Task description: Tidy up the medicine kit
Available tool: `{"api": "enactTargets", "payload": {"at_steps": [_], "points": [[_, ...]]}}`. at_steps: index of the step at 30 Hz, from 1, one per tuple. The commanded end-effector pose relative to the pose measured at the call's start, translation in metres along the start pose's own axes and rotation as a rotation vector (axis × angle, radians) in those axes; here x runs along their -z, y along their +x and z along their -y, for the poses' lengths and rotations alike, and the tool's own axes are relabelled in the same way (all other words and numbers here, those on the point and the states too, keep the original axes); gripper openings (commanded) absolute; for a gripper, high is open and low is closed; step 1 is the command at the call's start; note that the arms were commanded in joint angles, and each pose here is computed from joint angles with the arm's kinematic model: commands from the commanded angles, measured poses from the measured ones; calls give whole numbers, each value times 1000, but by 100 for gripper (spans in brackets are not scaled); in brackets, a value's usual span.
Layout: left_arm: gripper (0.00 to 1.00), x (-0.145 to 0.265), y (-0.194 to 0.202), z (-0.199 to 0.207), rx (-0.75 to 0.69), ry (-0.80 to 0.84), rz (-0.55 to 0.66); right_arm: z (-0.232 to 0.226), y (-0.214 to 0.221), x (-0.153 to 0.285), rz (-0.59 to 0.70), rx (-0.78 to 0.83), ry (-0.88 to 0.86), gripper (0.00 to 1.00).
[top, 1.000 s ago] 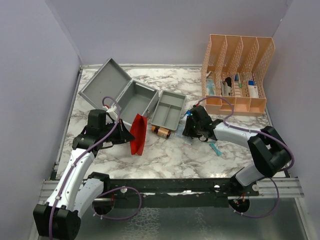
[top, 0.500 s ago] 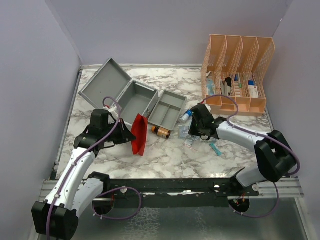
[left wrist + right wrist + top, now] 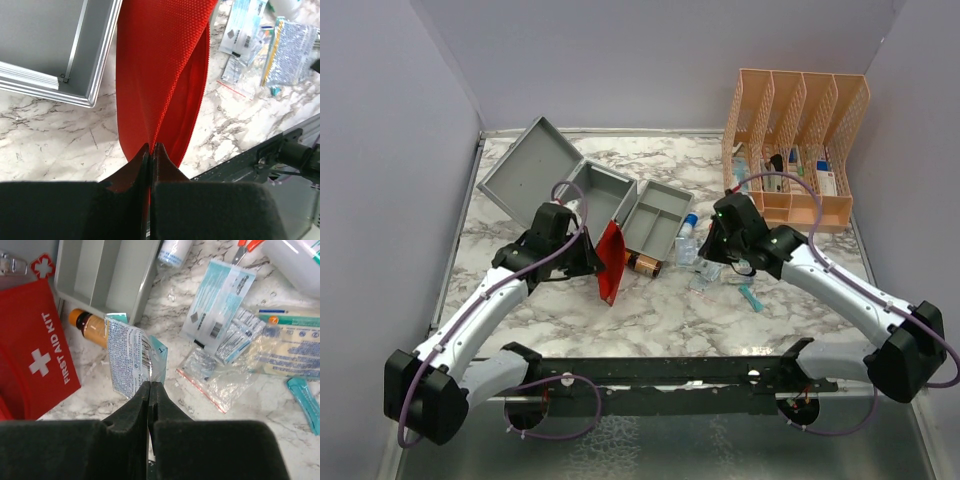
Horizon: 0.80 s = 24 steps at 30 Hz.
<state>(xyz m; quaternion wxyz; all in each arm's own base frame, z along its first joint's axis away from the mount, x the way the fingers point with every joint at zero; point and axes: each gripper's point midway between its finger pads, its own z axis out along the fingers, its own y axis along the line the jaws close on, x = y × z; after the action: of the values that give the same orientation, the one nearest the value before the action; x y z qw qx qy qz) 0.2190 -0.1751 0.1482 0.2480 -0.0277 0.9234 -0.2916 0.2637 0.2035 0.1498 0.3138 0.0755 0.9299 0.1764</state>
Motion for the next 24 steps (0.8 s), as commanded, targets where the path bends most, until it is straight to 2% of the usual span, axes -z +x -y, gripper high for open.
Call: {"api": "enactTargets", "payload": {"at_steps": [1,3,6,9,13,19,24], "points": [[0,-6,-6,-9,-15,-100,64,-7,19,15,-52,1,-24,1],[0,-10,-1,-14,-21,-126,64,-17,25,18,-47,22,-57,1],[0,-17,7,-19,-39,-136,30,-48,27,30,27,98,-164,1],[0,-19,10,-9,-38,-99,-5,-72,28,42,19,117,-238,1],[0,-16,9,-2,-29,-88,11,-103,34,52,16,159,-287,1],[0,-16,13,-5,-32,-105,6,-131,38,48,37,189,-225,1],[0,-15,16,-4,-58,-94,-2,-133,38,31,74,205,-91,1]]}}
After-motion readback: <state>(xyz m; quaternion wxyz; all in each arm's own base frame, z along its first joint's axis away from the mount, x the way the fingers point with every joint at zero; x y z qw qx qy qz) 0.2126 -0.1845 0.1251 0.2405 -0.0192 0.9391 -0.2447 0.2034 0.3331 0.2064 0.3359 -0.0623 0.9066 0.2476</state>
